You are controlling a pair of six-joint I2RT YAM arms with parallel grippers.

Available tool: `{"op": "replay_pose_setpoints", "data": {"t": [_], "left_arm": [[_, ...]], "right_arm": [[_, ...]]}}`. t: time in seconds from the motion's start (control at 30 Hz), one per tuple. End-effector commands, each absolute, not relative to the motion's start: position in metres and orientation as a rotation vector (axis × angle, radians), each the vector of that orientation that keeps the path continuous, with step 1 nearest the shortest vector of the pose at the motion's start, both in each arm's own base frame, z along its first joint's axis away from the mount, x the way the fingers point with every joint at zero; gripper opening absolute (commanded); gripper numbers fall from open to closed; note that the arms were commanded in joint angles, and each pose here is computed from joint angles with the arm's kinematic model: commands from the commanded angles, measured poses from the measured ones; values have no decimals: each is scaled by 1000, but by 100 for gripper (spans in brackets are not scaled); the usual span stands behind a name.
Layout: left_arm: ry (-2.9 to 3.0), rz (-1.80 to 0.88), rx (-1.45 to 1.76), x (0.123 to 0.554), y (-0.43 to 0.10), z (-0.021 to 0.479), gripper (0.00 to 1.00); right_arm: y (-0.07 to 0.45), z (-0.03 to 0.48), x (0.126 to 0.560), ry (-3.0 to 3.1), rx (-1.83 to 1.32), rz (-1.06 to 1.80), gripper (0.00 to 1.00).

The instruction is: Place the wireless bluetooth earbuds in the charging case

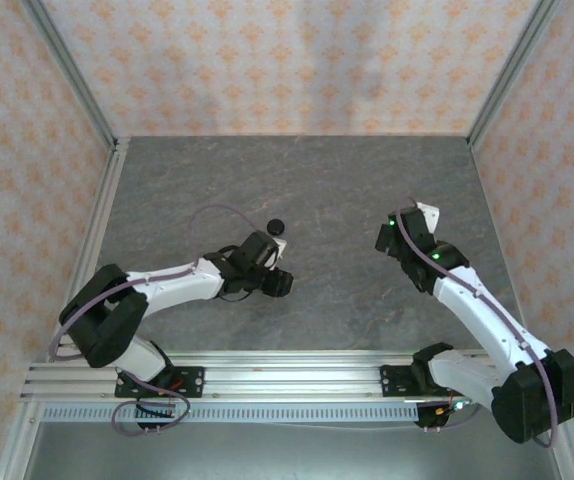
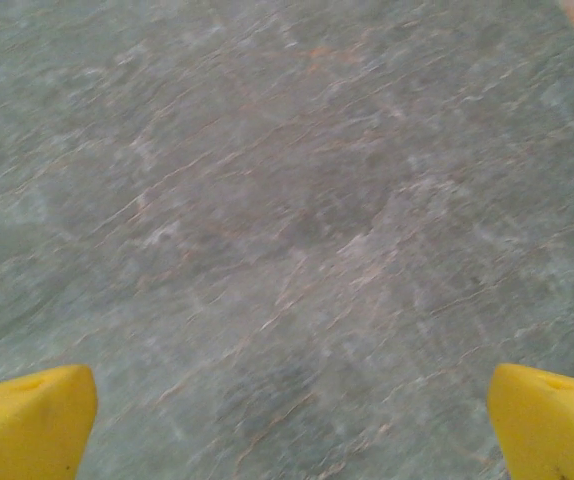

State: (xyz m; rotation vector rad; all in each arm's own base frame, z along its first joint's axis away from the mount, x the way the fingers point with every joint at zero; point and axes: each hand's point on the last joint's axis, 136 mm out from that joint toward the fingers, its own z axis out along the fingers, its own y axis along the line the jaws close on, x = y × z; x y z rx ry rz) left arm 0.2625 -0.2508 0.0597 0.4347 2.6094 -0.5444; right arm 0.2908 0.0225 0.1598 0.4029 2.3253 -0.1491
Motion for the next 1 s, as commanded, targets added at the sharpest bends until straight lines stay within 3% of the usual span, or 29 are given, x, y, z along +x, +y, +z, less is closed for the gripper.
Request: {"op": "replay_pose_setpoints", "data": {"t": [0.0,0.17,0.2,0.4,0.5,0.6,0.97], "left_arm": [[2567,-398,410,278,-220,94,65],[2486,-199,328,301,-162,141,90],[2456,-147,289,308,-146,152,99],[2164,188,66,339,-53,190,100],[2090,296,-12,342,-16,173,100],[2067,237,-197,344,19,145,100],[1813,171,-228,360,34,133,100]], "right_arm": [[-3,163,303,2267,417,-244,99],[-31,156,316,2160,394,-370,99],[-33,152,319,2141,380,-372,99],[-43,138,333,1997,426,-288,99],[-36,136,341,1897,375,-233,99],[-26,129,349,1857,319,-185,99],[-35,104,376,1750,342,-205,99]]}}
